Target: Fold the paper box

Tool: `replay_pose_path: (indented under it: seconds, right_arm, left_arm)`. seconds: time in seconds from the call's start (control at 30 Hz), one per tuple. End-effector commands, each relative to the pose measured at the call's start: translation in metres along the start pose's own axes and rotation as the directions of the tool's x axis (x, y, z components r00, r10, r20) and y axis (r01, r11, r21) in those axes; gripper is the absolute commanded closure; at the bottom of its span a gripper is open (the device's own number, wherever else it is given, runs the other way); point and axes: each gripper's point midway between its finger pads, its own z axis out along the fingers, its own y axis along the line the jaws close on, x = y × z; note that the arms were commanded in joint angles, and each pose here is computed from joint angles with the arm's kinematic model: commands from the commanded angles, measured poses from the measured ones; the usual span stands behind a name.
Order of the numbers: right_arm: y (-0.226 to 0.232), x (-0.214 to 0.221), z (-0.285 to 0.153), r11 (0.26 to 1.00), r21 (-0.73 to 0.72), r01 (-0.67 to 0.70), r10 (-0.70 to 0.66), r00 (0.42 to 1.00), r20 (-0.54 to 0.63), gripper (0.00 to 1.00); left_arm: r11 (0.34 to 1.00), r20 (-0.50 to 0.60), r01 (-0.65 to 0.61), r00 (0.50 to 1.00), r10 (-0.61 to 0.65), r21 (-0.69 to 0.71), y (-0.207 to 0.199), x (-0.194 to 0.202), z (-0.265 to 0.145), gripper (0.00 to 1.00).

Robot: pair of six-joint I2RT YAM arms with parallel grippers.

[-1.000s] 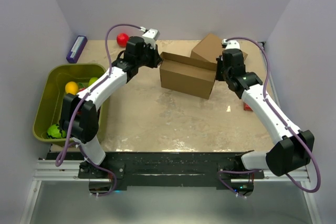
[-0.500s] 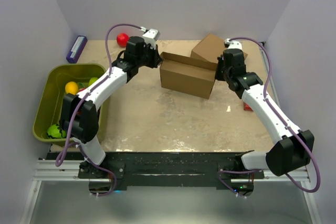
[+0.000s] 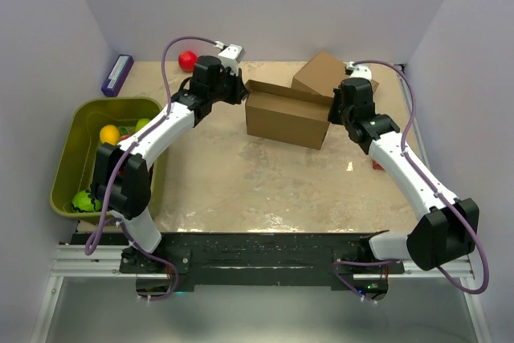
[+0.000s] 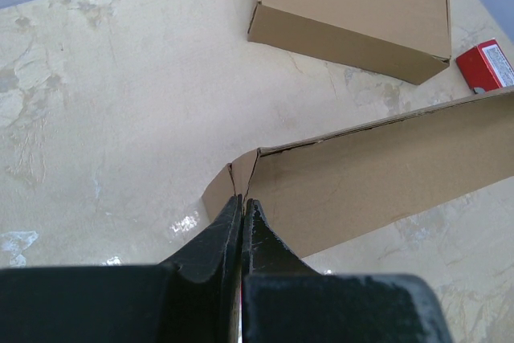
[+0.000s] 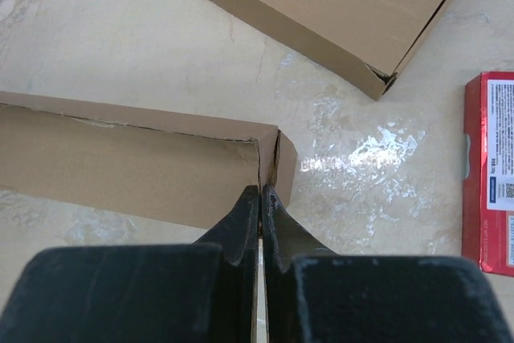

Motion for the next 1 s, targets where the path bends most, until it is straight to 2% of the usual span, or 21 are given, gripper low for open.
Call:
replay_pose_path:
  seconds: [0.0, 0.27, 0.57, 0.77, 0.8, 0.83, 0.9, 0.93, 0.97]
  right_arm:
    - [-0.009, 0.025, 0.002, 0.999, 0.027, 0.022, -0.020, 0.998, -0.061, 1.00]
    - [-0.025, 0.046, 0.006, 0.992, 0.083, 0.099, -0.092, 0.992, -0.090, 1.00]
    - [-0.018, 0.071, 0.012, 0.989, 0.084, 0.124, -0.112, 0.985, -0.131, 1.00]
    - [-0.021, 0.058, 0.002, 0.988, 0.110, 0.107, -0.094, 0.989, -0.111, 1.00]
    - [-0.019, 0.050, -0.002, 0.989, 0.110, 0.102, -0.091, 0.991, -0.100, 0.97]
    - [-0.018, 0.045, -0.005, 0.990, 0.104, 0.099, -0.089, 0.992, -0.091, 0.80]
    - [-0.014, 0.033, -0.012, 0.991, 0.091, 0.095, -0.088, 0.993, -0.075, 0.62]
    - [-0.012, 0.028, -0.016, 0.993, 0.084, 0.088, -0.083, 0.995, -0.062, 0.45]
    - [-0.011, 0.023, -0.020, 0.993, 0.081, 0.087, -0.083, 0.995, -0.052, 0.40]
  left_arm:
    - [0.999, -0.144, 0.012, 0.990, -0.007, 0.032, -0.010, 0.039, 0.000, 1.00]
    - [0.999, -0.137, 0.019, 0.990, -0.012, 0.047, -0.013, 0.036, 0.000, 1.00]
    - [0.999, -0.139, 0.016, 0.990, -0.009, 0.050, -0.015, 0.036, -0.001, 1.00]
    - [0.999, -0.145, -0.006, 0.989, 0.011, 0.036, -0.011, 0.038, -0.002, 1.00]
    - [0.999, -0.145, -0.008, 0.989, 0.013, 0.033, -0.011, 0.038, -0.003, 1.00]
    - [0.999, -0.142, -0.015, 0.990, 0.019, 0.030, -0.010, 0.037, -0.004, 1.00]
    - [0.999, -0.146, -0.021, 0.989, 0.024, 0.027, -0.010, 0.038, -0.005, 1.00]
    - [0.999, -0.145, -0.025, 0.989, 0.029, 0.029, -0.010, 0.037, -0.005, 1.00]
    - [0.999, -0.148, -0.026, 0.989, 0.030, 0.029, -0.010, 0.037, -0.006, 1.00]
